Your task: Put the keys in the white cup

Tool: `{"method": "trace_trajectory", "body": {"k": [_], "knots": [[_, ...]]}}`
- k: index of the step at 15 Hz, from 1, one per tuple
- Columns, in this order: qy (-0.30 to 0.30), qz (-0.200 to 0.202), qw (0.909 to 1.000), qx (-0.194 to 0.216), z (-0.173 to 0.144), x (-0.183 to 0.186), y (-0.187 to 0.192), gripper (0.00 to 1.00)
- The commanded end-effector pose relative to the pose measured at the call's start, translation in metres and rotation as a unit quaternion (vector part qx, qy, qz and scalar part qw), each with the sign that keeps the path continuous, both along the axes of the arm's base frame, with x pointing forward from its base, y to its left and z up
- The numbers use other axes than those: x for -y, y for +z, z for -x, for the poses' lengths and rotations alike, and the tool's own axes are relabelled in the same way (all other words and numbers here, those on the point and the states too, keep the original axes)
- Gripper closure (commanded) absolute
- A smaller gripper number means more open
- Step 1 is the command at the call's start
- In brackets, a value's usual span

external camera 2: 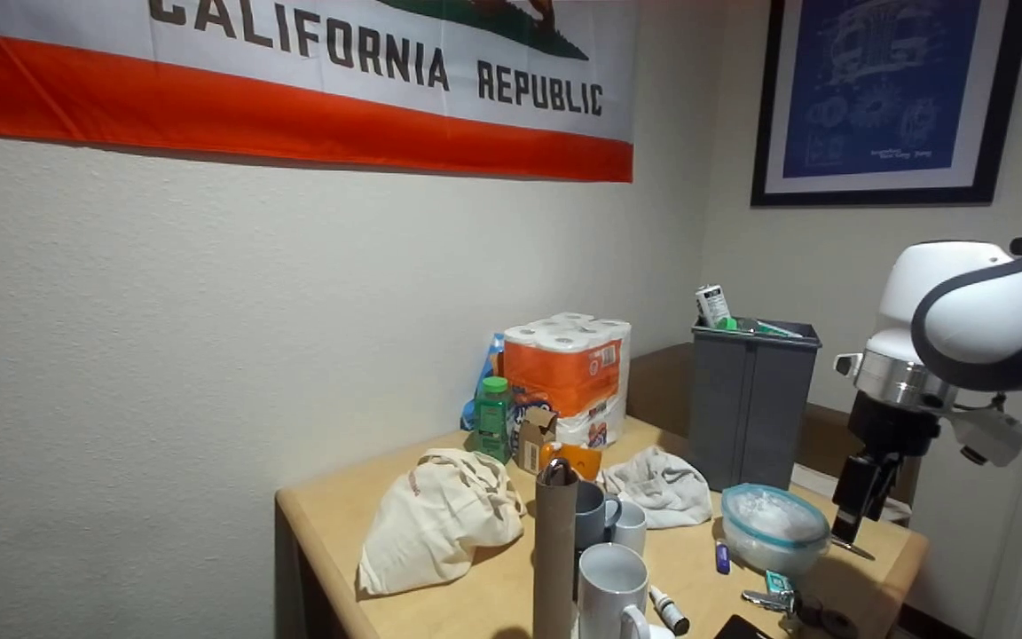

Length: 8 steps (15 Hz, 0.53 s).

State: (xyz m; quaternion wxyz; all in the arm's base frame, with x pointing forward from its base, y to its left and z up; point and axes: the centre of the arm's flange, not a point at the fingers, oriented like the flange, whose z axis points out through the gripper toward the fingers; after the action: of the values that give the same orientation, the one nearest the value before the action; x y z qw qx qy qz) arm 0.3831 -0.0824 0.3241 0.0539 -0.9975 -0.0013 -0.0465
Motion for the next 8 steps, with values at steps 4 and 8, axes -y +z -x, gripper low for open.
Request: {"method": "trace_trajectory", "body": {"k": [4,8], "knots": [[-0.005,-0.005,1.0,-0.001,-0.005,0.01,-0.018,0.0],[-0.012,-0.007,0.9999,-0.002,-0.007,0.023,-0.056,0.0]]}}
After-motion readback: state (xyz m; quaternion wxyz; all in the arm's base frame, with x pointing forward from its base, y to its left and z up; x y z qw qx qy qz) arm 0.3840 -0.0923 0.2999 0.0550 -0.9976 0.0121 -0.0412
